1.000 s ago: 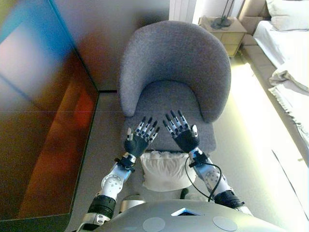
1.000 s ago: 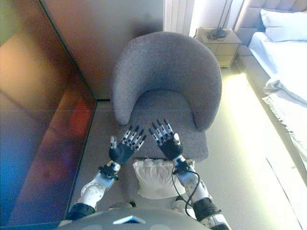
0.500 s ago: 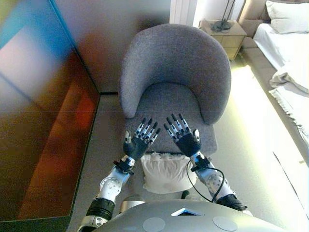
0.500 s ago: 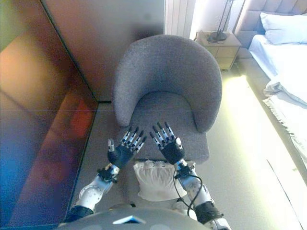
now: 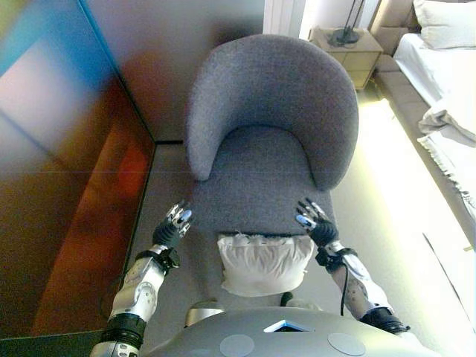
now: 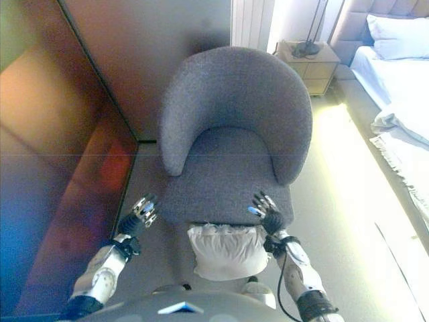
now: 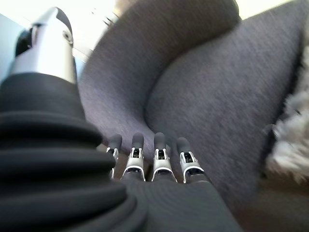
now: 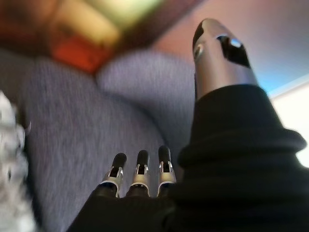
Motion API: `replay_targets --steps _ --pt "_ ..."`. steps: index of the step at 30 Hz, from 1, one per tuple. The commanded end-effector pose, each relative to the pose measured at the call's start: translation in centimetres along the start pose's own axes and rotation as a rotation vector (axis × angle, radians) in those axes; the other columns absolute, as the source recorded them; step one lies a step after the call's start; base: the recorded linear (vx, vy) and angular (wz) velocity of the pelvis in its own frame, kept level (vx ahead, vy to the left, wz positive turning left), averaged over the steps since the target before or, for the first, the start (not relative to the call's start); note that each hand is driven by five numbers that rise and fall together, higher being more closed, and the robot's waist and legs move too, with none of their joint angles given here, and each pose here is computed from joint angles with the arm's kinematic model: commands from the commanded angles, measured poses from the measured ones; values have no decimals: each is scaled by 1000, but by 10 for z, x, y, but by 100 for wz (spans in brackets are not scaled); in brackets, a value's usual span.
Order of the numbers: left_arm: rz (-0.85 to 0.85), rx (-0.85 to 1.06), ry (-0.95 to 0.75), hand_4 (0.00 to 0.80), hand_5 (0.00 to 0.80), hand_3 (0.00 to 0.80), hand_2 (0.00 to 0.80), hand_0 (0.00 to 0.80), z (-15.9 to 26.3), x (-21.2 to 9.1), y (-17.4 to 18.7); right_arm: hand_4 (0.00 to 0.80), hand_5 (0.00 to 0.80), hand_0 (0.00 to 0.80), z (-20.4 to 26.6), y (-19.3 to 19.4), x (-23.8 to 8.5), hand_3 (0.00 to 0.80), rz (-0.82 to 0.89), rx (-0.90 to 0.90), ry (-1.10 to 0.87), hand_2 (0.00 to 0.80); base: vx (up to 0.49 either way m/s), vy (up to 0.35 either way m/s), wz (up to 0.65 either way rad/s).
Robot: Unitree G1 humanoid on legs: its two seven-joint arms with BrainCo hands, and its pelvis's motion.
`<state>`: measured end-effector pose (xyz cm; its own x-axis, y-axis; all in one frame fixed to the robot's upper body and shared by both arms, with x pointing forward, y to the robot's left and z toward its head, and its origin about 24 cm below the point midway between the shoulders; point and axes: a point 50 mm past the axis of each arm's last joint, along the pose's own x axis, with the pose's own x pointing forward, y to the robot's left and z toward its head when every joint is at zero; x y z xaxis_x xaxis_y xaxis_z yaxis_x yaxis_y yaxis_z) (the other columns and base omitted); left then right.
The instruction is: Pick up the cushion and take it to the sofa
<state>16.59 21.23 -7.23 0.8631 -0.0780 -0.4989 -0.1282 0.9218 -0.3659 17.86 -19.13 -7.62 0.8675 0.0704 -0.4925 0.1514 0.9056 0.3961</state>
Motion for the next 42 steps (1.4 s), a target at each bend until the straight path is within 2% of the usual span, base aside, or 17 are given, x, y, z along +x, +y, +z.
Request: replay_targets --steps 1,10,15,21,28,33,42 --pt "-8 108 -116 0 0 0 0 0 28 6 0 0 0 0 19 21 14 0 34 -22 -106 0 -3 -133 -1" --pt "-3 80 -143 0 0 0 0 0 32 15 -8 0 0 0 20 11 12 0 36 -81 -55 0 -4 -122 8" --pt "-77 96 -137 0 0 0 0 0 33 18 -17 0 0 0 21 8 14 0 -10 -16 -61 0 37 64 31" --pt "-70 141 -118 0 0 0 0 0 33 22 -14 0 0 0 17 13 24 0 -41 34 -54 0 71 155 -3" --pt "-40 168 -98 0 0 0 0 0 39 29 -9 0 0 0 -2 -1 25 0 -169 -39 39 0 96 -107 7" --pt "-31 178 -196 0 0 0 0 0 70 52 -25 0 0 0 30 -2 50 0 -222 -54 -17 0 -107 -378 12" --pt "-47 145 -287 0 0 0 0 0 89 64 -44 0 0 0 74 -3 60 0 -240 -131 -130 0 -82 -137 -12"
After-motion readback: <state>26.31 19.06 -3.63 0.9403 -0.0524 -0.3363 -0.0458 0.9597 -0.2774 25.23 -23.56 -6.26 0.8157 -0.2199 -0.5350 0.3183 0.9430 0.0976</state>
